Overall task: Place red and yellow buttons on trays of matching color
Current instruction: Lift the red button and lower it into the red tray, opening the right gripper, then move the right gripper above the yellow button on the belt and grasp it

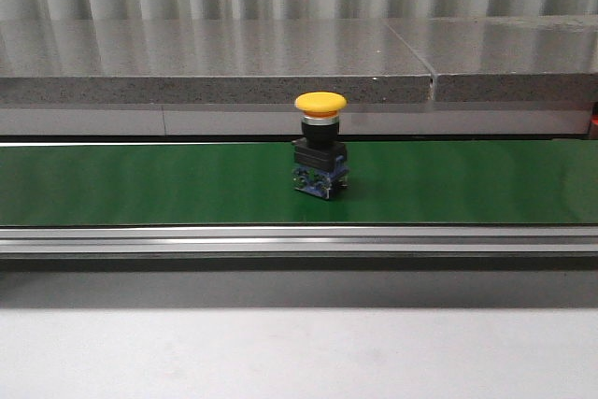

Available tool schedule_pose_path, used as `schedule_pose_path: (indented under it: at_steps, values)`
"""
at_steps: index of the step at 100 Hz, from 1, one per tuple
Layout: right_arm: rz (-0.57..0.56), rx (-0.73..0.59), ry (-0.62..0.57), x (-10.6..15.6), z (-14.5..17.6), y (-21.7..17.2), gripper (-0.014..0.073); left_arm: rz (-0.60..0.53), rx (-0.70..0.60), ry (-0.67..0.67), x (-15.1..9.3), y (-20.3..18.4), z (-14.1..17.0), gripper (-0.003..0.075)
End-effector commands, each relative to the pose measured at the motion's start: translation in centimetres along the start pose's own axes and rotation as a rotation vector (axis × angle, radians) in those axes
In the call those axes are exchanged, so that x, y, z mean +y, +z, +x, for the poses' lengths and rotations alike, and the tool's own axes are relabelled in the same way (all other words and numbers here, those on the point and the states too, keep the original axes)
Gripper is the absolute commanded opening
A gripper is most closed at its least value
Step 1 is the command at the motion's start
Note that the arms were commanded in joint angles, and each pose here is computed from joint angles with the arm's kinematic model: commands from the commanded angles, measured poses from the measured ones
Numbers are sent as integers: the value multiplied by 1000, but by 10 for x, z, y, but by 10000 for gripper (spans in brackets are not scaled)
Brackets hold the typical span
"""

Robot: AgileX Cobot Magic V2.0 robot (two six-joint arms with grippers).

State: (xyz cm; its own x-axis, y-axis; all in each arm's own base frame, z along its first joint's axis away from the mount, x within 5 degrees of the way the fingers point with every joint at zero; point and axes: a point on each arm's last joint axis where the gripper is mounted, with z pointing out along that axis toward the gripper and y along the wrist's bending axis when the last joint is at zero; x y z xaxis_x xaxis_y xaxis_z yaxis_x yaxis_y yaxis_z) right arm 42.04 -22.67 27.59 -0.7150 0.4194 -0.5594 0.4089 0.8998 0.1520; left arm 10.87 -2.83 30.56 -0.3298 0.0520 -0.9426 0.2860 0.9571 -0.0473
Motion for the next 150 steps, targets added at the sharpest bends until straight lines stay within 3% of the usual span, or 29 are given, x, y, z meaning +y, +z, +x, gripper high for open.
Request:
schedule_pose_path:
  at_steps: [1,57,69,88,96,122,150]
  values:
    - [-12,-150,1,7,-20,-29,71,-12,-83,-19,0,-3,-14,-20]
    - [-8,-59,20,-4,-7,27,90,-12,-83,-19,0,-3,-14,-20]
    - [-7,-62,22,-4,-7,29,190,-12,-83,-19,0,-3,-14,-20]
    - [-5,-67,23,-5,-7,28,482,-12,-83,-19,0,-3,-14,-20]
    - [-5,-70,22,-5,-8,27,535,-12,-83,-19,0,-3,-14,-20]
    - [-12,-120,7,-1,-23,-9,535,-12,-83,-19,0,-3,-14,-20]
    - [-47,-205,-16,18,-33,-85,529,-12,-83,-19,0,-3,-14,-20]
